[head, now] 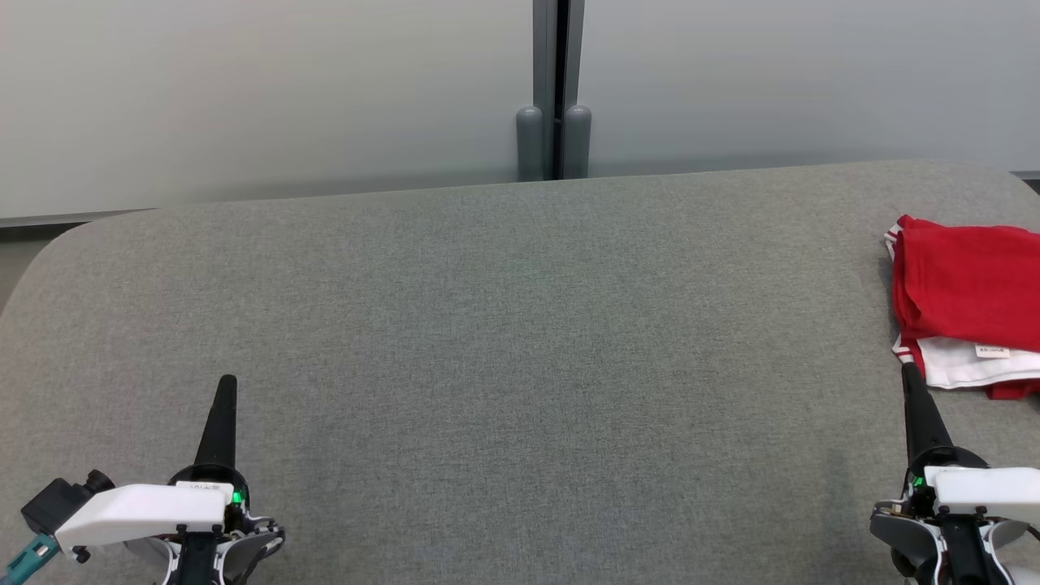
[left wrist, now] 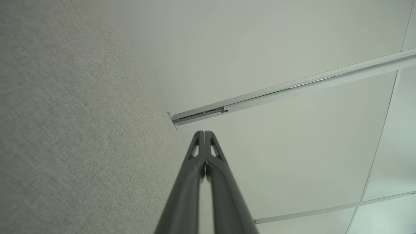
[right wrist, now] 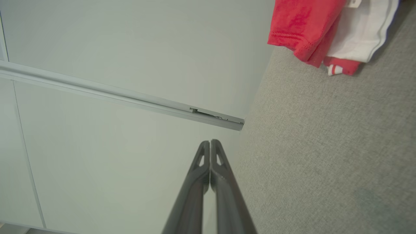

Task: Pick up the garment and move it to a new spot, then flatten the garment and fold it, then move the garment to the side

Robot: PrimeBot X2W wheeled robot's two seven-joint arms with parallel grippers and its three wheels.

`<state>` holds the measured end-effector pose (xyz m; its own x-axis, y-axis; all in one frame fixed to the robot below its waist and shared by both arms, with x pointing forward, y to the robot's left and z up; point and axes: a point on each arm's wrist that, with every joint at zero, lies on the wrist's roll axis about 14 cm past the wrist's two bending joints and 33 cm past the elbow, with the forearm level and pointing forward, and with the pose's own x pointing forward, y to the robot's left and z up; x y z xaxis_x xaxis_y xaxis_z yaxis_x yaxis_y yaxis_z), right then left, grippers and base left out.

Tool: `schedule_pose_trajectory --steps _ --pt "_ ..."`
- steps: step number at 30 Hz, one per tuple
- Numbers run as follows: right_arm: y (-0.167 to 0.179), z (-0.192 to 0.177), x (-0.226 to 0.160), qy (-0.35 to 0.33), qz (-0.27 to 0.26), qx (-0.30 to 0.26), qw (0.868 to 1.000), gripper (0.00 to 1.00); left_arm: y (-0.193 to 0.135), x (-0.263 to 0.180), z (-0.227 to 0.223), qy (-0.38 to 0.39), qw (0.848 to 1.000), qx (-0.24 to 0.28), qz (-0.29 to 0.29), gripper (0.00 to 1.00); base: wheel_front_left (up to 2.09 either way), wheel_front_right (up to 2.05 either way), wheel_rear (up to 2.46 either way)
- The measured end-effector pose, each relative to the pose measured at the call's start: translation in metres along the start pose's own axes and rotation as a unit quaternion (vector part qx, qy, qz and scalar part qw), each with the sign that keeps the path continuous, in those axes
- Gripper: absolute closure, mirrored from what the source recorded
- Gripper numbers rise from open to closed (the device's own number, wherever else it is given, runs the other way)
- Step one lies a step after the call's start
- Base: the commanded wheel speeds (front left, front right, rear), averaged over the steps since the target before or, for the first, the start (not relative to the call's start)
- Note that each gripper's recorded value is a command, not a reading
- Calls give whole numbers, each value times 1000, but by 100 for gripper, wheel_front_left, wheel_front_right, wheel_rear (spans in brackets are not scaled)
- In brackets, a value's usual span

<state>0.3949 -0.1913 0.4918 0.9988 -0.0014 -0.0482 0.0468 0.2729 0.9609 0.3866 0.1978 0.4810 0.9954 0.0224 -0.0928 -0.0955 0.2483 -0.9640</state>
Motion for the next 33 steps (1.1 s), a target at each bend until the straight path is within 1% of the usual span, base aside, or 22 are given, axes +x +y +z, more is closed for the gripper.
schedule_pose_trajectory --steps 15,33 --pt "4 5 -3 -1 6 62 998 100 -9 0 3 3 998 -58 -17 100 0 0 0" --pt "8 10 -7 -2 17 124 992 100 -18 -2 6 6 993 -113 -35 100 0 0 0"
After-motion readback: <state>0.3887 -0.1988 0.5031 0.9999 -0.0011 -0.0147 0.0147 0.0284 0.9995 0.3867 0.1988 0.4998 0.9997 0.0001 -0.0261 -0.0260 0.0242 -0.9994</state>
